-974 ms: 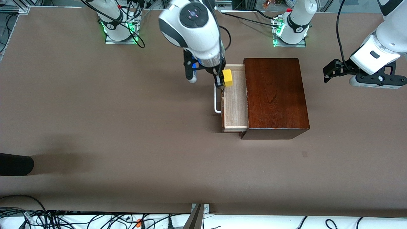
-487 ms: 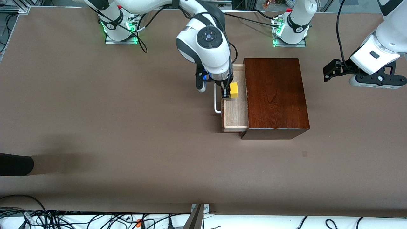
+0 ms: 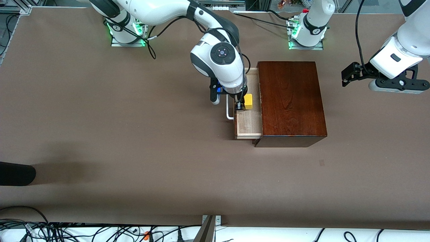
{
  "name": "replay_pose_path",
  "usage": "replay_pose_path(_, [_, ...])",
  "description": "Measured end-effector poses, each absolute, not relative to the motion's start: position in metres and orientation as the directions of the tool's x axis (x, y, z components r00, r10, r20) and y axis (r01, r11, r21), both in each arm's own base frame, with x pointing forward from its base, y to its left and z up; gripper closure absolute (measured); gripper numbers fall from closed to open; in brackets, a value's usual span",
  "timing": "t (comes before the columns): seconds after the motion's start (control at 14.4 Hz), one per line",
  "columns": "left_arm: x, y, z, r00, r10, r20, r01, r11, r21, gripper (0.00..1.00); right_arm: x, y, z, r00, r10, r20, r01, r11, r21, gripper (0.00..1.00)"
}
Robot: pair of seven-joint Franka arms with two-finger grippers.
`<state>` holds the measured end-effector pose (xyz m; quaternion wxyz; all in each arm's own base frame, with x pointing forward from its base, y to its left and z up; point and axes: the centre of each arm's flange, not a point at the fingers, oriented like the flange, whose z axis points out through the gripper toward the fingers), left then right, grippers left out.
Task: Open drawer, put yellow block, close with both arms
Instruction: 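Carry the yellow cube with the right gripper into the open drawer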
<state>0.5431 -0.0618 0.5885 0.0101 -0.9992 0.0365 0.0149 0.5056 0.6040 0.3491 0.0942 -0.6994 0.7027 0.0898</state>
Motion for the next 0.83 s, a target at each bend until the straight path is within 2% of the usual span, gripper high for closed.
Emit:
replay_pose_path(0.42, [0.543, -0.062, 0.588, 0.997, -0.073, -0.034, -0.074, -0.997, -0.019, 0.0, 0.501, 0.611, 0.328, -0.002, -0.967, -0.255, -1.0, 0.0, 0.008, 0.44])
replay_pose_path(0.49, [0.543, -0.062, 0.588, 0.997, -0.073, -0.035, -0.074, -0.997, -0.019, 0.0, 0.501, 0.611, 0.329, -0.003, -0.967, -0.255, -1.0, 0.001, 0.007, 0.4])
replay_pose_path(0.77, [0.542, -0.062, 0.588, 0.997, -0.074, -0.037, -0.075, -0.997, -0.019, 0.0, 0.503, 0.608, 0.342, -0.006, -0.971, -0.239, -1.0, 0.001, 0.019, 0.01])
replay_pose_path(0.83, [0.542, -0.062, 0.588, 0.997, -0.074, -0.038, -0.075, -0.997, -0.019, 0.0, 0.504, 0.606, 0.354, -0.009, -0.971, -0.238, -1.0, 0.004, 0.022, 0.0])
